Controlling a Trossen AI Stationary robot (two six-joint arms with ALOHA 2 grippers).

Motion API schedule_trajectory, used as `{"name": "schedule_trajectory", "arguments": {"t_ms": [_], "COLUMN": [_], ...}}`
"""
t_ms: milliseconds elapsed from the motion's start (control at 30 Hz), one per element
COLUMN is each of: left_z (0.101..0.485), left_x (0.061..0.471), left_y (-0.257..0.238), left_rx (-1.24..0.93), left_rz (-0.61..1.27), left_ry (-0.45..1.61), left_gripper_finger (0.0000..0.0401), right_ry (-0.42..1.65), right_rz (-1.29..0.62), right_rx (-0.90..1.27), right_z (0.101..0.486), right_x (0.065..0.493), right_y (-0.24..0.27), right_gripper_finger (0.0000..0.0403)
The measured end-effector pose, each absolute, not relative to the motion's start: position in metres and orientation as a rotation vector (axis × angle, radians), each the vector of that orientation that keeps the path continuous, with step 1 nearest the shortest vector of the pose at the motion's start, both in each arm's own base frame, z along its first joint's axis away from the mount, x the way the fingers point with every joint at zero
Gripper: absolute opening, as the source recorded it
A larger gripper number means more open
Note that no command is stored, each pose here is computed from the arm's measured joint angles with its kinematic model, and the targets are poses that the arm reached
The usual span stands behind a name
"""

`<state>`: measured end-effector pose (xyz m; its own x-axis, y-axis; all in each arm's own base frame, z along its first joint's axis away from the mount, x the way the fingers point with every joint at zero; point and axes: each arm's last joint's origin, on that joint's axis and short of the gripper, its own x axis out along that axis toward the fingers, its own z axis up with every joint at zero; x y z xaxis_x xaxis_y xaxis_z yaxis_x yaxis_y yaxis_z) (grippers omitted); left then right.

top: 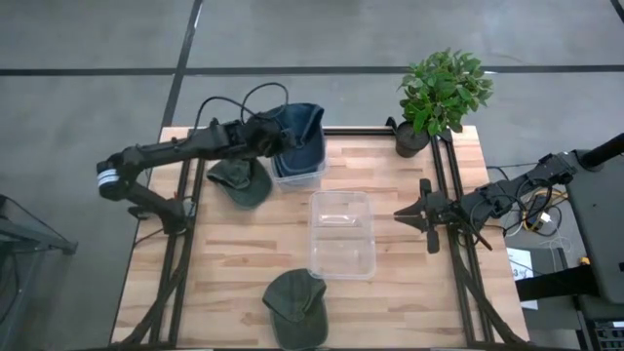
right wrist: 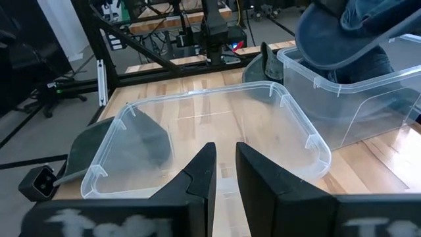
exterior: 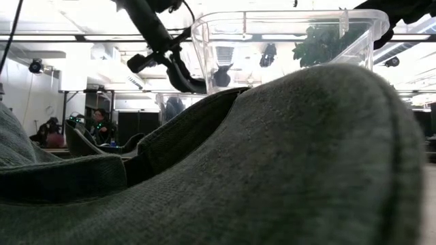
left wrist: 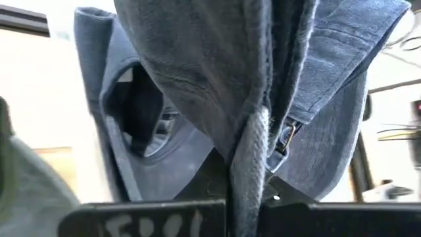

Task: Pick & Place hat
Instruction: Put the blue cap into the top transparent bin

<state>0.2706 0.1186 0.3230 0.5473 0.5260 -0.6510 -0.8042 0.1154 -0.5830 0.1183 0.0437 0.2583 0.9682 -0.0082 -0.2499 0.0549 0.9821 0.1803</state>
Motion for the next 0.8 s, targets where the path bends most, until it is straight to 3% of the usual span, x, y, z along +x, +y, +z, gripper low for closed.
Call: {"name": "schedule_trajectory", "arguments": {"t_ms": [800], "left_z": [0.305], "left_x": [0.280], "left_y": [0.121], "left_rx": [-1.167], "left_rz": [1.037], "left_ry": [0.375], "left_gripper_finger": [0.0026], "right_ry": [0.254], "right_rz": [-0.031], "right_rx": [0.186], "right_z": [0.258], "right_x": [0.118], "right_y": [0.044], "right_gripper_finger": [0.0053]}}
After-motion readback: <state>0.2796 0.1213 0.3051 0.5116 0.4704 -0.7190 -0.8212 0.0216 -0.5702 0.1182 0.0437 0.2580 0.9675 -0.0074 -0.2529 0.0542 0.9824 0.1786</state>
